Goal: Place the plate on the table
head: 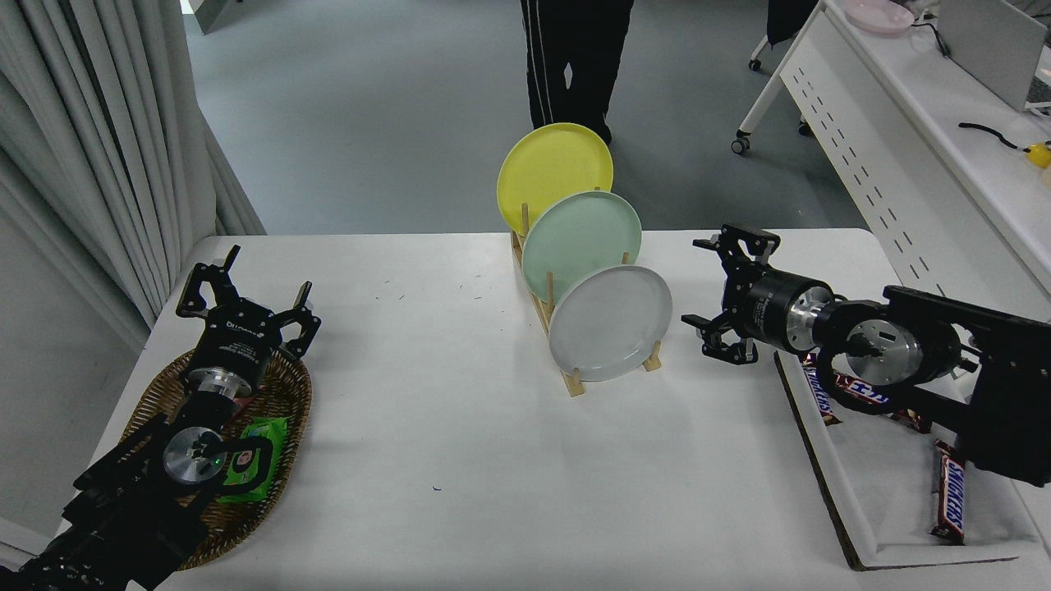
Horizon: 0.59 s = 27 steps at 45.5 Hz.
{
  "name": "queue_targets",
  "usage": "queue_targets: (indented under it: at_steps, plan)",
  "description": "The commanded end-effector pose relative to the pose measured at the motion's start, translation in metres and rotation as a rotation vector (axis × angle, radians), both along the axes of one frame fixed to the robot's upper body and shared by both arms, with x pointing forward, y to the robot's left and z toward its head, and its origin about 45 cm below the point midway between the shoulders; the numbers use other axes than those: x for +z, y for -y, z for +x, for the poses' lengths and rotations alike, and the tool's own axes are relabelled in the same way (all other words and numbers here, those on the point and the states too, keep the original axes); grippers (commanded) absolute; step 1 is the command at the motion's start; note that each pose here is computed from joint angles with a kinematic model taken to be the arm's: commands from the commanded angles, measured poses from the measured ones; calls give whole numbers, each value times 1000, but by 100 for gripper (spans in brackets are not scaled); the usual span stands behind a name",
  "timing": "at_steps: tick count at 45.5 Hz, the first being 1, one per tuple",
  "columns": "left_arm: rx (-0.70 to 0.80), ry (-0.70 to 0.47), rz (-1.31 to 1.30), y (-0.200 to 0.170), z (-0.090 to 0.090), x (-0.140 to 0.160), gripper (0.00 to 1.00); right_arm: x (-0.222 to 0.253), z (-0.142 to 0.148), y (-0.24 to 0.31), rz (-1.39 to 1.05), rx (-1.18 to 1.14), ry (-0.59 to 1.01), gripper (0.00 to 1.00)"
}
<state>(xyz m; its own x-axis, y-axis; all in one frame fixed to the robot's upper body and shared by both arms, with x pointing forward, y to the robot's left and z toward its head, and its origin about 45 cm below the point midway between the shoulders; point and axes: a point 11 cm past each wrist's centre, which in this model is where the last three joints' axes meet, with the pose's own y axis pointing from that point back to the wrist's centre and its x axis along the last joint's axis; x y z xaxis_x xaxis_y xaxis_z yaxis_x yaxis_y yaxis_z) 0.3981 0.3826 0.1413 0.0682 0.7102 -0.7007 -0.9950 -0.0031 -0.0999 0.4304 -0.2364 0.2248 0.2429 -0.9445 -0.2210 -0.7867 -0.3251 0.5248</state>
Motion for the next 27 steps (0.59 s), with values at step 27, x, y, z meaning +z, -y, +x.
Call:
queue_targets:
  at_steps: [27]
  plan:
    - [0,-1,1,0,0,0,100,-20,26,-65,-14,1,-16,100]
